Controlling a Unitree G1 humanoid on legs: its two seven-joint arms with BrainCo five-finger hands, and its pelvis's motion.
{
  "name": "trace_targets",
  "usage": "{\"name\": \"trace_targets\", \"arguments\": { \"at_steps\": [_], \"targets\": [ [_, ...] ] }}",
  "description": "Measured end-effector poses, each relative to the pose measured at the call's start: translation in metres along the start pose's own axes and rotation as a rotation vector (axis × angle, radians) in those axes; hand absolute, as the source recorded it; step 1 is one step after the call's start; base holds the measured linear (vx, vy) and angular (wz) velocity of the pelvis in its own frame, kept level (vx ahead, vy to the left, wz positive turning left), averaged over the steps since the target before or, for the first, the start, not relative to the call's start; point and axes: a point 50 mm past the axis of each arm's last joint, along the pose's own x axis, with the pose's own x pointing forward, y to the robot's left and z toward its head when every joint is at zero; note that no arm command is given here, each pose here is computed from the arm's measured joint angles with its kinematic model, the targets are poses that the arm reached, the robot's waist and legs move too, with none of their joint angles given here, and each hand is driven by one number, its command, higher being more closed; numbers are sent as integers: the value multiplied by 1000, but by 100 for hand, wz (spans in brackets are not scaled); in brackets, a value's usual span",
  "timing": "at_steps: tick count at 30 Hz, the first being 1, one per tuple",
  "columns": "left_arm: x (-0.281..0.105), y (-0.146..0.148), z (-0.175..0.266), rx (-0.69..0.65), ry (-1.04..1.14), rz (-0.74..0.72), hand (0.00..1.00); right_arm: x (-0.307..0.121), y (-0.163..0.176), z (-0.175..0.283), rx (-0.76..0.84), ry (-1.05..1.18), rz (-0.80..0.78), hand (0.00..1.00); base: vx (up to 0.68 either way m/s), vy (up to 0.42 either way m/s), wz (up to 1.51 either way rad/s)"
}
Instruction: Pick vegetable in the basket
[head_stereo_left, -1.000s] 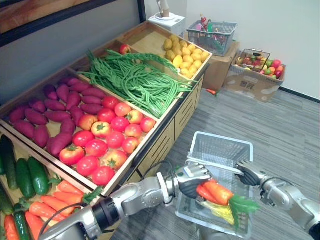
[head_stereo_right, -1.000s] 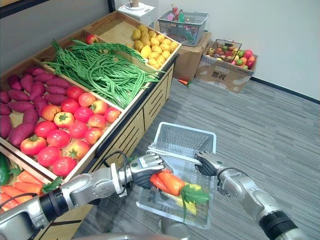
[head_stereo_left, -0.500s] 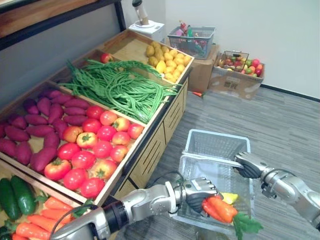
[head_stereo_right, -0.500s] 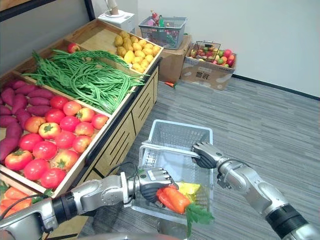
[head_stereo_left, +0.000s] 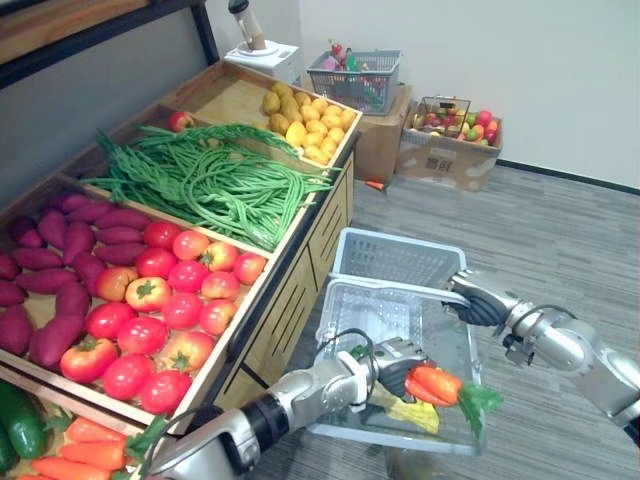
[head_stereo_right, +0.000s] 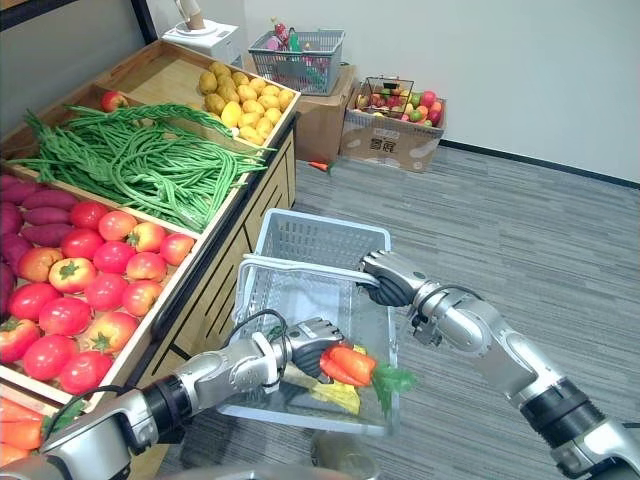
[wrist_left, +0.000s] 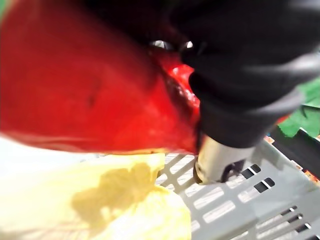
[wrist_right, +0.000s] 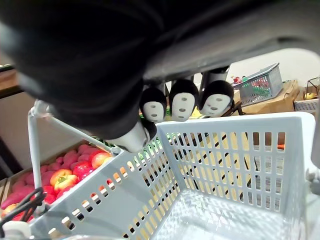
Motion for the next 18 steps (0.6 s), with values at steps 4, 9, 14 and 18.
{"name": "trace_targets", "arguments": {
  "at_steps": [4, 9, 14, 18],
  "targets": [
    [-1, -2, -17, 4, 100, 0, 0, 1, 4, 1, 16, -7, 30, 100, 2, 0, -3],
    [-2, 1, -33, 5, 209, 43, 0, 1, 10, 2, 29, -9, 61, 100, 3, 3, 1],
    [0, 7, -40, 38, 238, 41, 0, 1, 11, 0, 35, -1, 62, 100, 3, 3, 1],
    [3, 14, -39, 52, 230, 56, 0, 1, 15, -5, 51, 23, 75, 100, 6, 9, 8]
  ]
}}
